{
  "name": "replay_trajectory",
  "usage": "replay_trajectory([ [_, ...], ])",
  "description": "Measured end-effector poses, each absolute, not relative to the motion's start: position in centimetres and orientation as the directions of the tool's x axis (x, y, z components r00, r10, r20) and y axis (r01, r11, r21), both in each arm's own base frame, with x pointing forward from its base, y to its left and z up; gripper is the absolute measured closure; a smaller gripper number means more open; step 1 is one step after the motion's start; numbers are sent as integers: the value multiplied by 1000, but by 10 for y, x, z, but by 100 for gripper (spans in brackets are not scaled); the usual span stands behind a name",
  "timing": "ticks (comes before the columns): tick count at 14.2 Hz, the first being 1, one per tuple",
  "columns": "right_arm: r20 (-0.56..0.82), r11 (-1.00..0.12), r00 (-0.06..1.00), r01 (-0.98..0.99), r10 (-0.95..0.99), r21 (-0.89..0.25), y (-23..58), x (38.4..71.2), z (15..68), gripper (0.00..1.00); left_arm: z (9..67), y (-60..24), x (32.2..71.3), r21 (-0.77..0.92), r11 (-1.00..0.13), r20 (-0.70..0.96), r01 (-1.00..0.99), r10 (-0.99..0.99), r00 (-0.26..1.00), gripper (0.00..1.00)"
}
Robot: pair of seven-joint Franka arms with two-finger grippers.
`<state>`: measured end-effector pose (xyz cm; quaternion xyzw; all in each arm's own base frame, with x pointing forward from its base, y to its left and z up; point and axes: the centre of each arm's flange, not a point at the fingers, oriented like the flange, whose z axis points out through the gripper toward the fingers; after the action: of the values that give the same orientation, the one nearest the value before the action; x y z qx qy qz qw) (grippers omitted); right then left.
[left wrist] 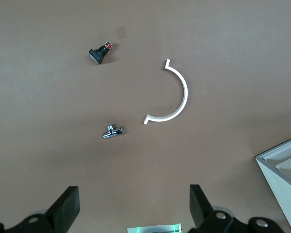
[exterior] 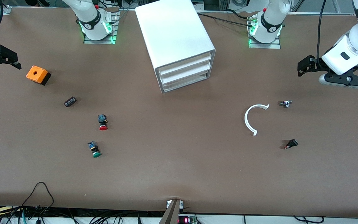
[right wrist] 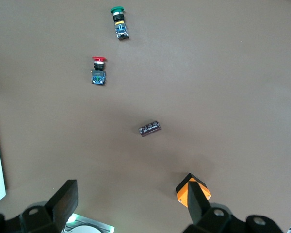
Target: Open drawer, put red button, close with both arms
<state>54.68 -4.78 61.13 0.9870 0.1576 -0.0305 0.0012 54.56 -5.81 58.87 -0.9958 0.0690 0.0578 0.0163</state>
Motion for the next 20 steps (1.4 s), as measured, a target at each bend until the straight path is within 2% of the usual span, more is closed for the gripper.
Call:
replay_trajectory([
  [5,-57,-947,945,322,322,-1,-43,578,573,0,579,-64,540,-21,-988,-190,-152,-146,971,0],
  [9,-97,-945,940,328,327,-8,-12,599,532,0,543,-112,539,3,-970,-291,-242,-233,928,0],
  [15,-191,-941,922,338,336,-19,46,615,472,0,473,-158,553,325,-906,-339,-271,-379,861,0],
  [18,-200,-939,918,344,341,-25,52,619,459,0,437,-175,562,501,-818,-270,-282,-457,847,0],
  [20,-188,-943,924,326,333,-67,55,625,445,0,401,-183,563,613,-727,-178,-309,-508,842,0],
])
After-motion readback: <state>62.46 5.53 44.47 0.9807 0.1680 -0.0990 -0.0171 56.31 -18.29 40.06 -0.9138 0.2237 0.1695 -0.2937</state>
